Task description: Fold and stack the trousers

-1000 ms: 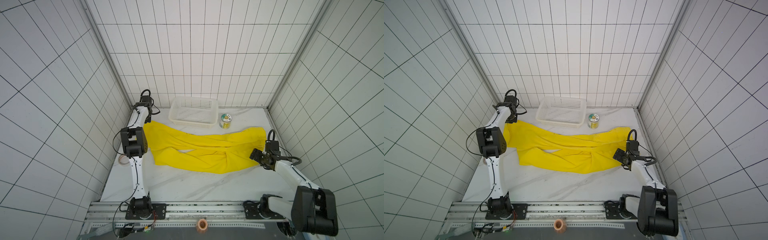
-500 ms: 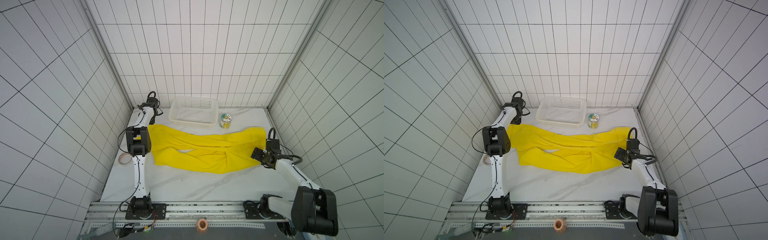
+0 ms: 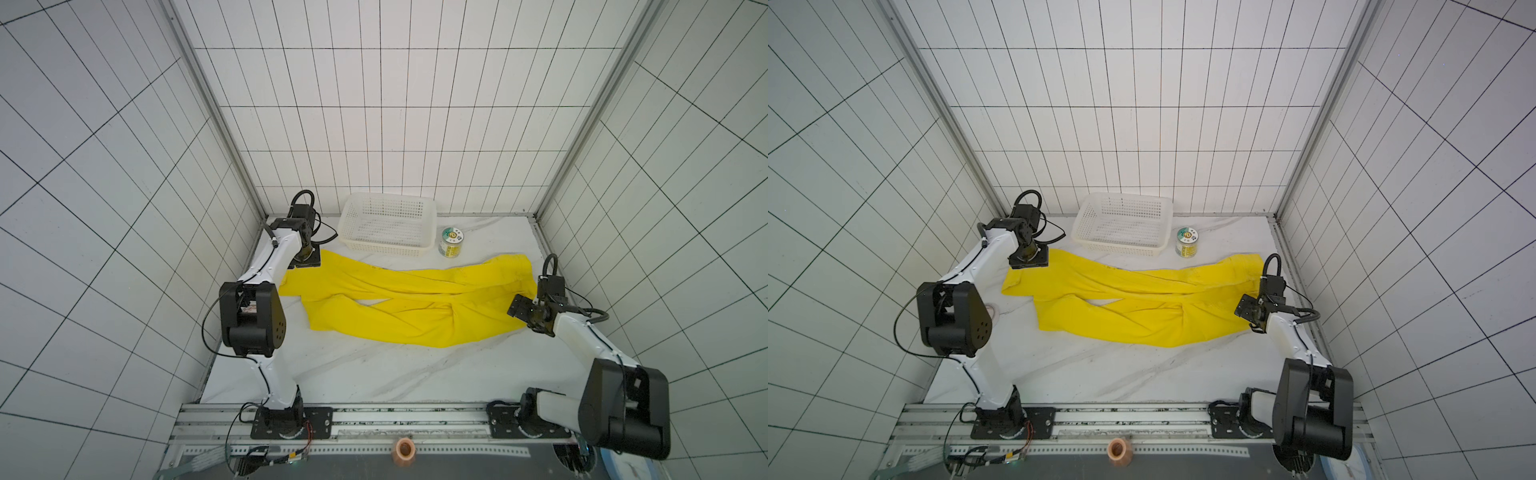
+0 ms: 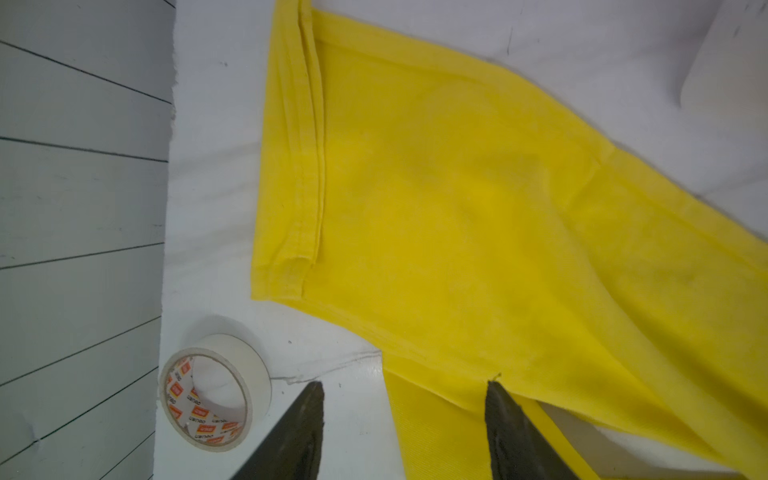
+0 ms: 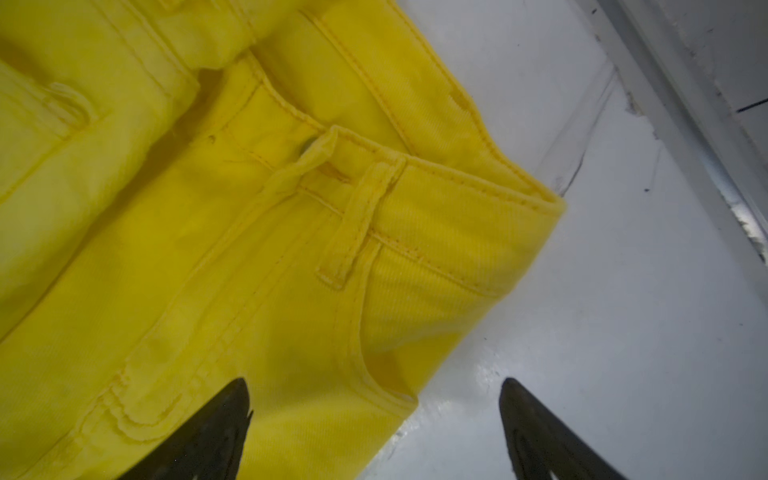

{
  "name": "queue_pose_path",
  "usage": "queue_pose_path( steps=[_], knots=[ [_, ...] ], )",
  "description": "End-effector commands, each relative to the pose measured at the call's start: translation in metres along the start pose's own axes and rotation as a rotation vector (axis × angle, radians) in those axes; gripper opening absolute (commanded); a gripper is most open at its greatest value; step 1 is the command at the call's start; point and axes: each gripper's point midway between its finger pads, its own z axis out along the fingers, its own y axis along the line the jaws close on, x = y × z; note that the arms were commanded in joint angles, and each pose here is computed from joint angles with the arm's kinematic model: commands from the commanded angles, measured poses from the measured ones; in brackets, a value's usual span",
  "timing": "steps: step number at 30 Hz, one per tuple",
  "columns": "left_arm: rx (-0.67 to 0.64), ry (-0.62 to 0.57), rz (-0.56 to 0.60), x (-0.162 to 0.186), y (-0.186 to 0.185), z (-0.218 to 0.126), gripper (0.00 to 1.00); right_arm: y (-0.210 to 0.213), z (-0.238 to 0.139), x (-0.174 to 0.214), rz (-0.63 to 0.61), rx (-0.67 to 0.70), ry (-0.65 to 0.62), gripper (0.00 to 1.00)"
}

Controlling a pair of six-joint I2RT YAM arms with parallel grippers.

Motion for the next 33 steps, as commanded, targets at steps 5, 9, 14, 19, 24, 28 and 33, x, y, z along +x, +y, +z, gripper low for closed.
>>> queue_pose_path(
  steps=[5,9,14,19,24,28,33],
  knots=[
    [0.094,0.125,-0.069,0.079,-0.019,0.022,0.61,0.016,0.012,-0.008,0.044,-0.098,0.055,0.93],
    [0.084,0.172,-0.098,0.110,-0.016,0.032,0.61,0.016,0.021,-0.003,0.040,-0.092,0.062,0.93],
    [0.104,0.203,-0.139,0.132,-0.018,0.038,0.62,0.015,0.032,0.011,0.001,-0.061,0.090,0.85],
    [0.178,0.235,-0.181,0.147,-0.032,0.048,0.62,0.019,0.027,0.005,0.000,-0.070,0.061,0.39],
    [0.243,0.263,-0.212,0.152,-0.049,0.064,0.56,0.023,0.011,-0.006,-0.001,-0.089,0.026,0.22],
    [0.227,0.239,-0.204,0.145,-0.047,0.057,0.18,0.025,-0.008,-0.018,0.000,-0.100,-0.009,0.14],
    [0.163,0.158,-0.173,0.121,-0.028,0.015,0.00,0.017,-0.039,-0.039,-0.008,-0.058,-0.086,0.12]
  ],
)
